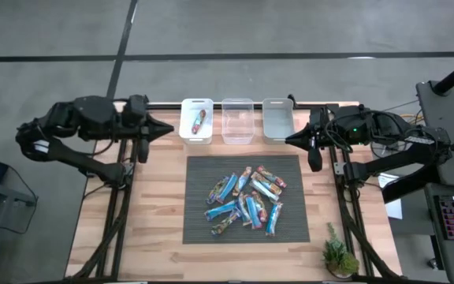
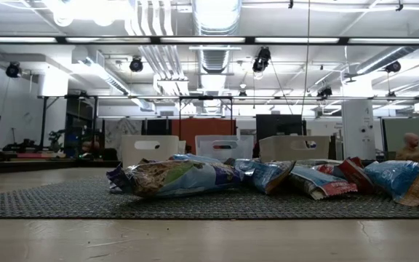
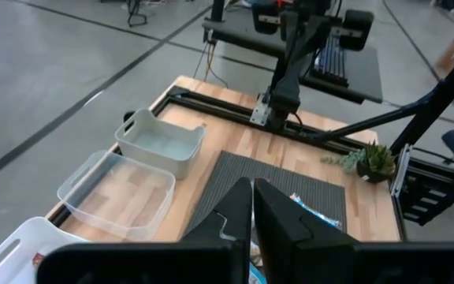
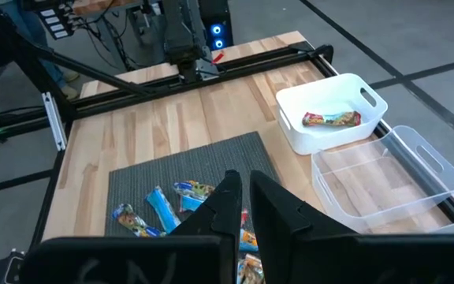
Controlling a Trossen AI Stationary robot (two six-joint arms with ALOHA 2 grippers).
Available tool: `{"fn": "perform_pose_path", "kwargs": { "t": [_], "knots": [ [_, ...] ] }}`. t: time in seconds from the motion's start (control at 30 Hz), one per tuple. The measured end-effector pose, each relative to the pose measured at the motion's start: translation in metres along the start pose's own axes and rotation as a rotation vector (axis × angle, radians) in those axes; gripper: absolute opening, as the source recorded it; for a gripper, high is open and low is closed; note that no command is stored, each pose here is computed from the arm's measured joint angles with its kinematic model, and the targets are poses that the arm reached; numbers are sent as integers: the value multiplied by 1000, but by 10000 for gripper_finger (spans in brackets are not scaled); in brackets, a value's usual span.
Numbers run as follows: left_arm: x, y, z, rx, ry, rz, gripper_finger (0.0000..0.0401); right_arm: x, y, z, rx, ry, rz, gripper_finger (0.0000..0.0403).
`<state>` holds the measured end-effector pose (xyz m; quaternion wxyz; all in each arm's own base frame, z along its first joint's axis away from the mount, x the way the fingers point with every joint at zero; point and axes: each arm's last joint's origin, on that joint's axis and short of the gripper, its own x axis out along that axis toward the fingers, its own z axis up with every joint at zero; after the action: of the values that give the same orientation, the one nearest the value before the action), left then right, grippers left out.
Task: Pick and place Granola Bars by type
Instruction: Put the red granola bar into the white bin
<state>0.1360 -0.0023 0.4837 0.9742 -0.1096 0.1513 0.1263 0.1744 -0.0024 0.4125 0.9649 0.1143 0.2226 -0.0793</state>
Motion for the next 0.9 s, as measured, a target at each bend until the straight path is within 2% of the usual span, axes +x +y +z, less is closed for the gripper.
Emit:
{"fn": "perform_pose_path", "kwargs": {
  "t": [0.5, 0.9],
  "knots": [
    [-21, 6, 0, 8, -50, -14, 0, 3, 0, -1, 0, 18, -5, 22],
    [-20, 6, 0, 9, -46, -13, 0, 37, 2, -6, 5, 141, -41, 22]
  ]
}}
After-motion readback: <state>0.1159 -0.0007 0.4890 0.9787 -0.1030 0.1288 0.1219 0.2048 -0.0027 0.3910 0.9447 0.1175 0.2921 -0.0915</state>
